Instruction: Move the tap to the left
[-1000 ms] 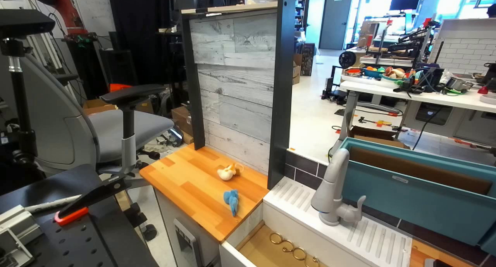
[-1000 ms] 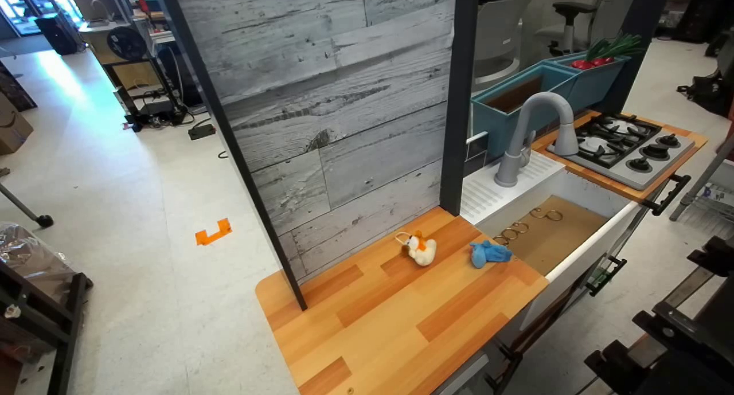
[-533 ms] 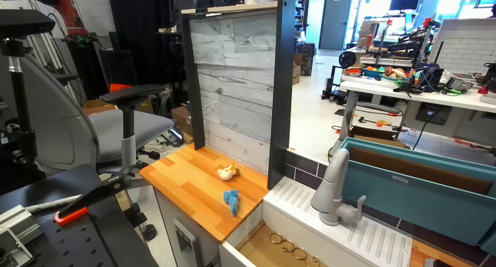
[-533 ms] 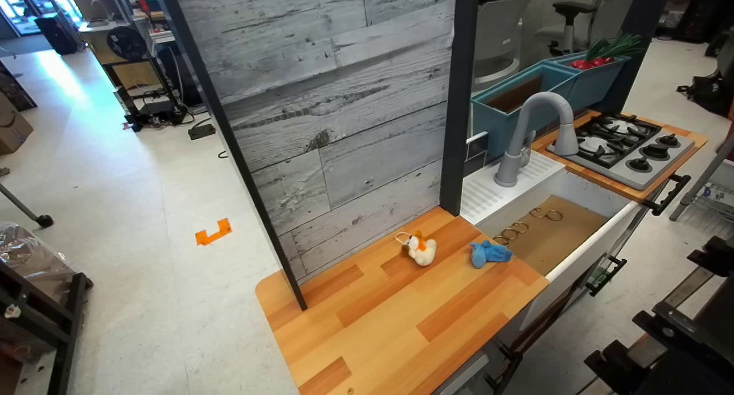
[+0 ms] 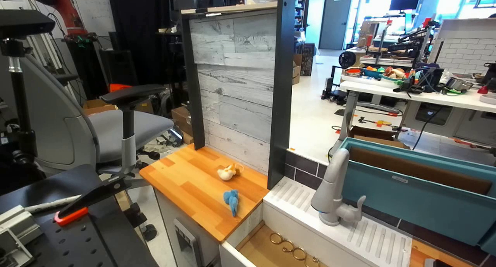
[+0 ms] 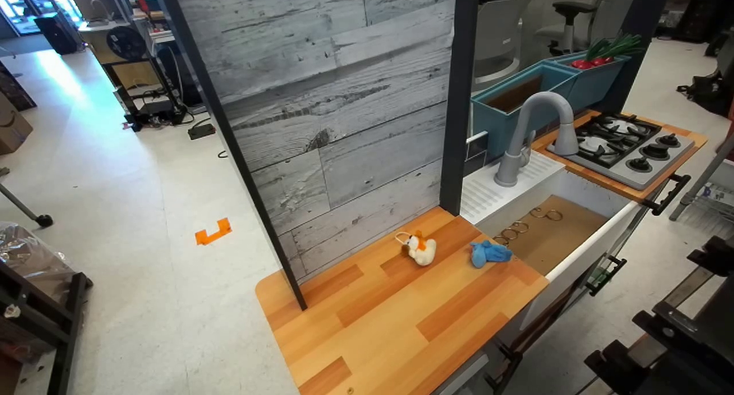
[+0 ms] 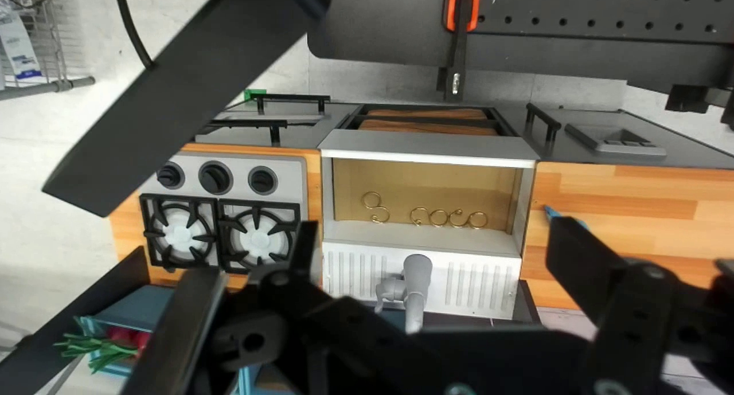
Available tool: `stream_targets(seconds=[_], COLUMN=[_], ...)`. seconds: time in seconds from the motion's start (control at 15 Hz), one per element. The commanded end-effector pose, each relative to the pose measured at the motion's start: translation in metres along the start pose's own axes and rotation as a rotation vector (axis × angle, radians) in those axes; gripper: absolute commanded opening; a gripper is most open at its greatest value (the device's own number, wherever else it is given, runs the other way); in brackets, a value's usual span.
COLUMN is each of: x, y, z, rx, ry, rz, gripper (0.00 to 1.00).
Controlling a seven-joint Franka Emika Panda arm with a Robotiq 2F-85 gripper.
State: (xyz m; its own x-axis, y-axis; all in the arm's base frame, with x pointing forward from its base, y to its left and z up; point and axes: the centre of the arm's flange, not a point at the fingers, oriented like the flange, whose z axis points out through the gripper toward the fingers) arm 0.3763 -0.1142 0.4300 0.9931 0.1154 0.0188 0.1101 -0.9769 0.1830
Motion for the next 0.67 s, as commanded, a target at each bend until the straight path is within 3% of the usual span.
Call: stream_targets(seconds=[0.0,0.6], x=[0.041,0.092], y=[-0.002,-0.008], z=[0.029,0.115], rx=[0.005,0.05], ry=[0.021,0.086], rz=[0.027,0.239], gripper=[1.0,1.0])
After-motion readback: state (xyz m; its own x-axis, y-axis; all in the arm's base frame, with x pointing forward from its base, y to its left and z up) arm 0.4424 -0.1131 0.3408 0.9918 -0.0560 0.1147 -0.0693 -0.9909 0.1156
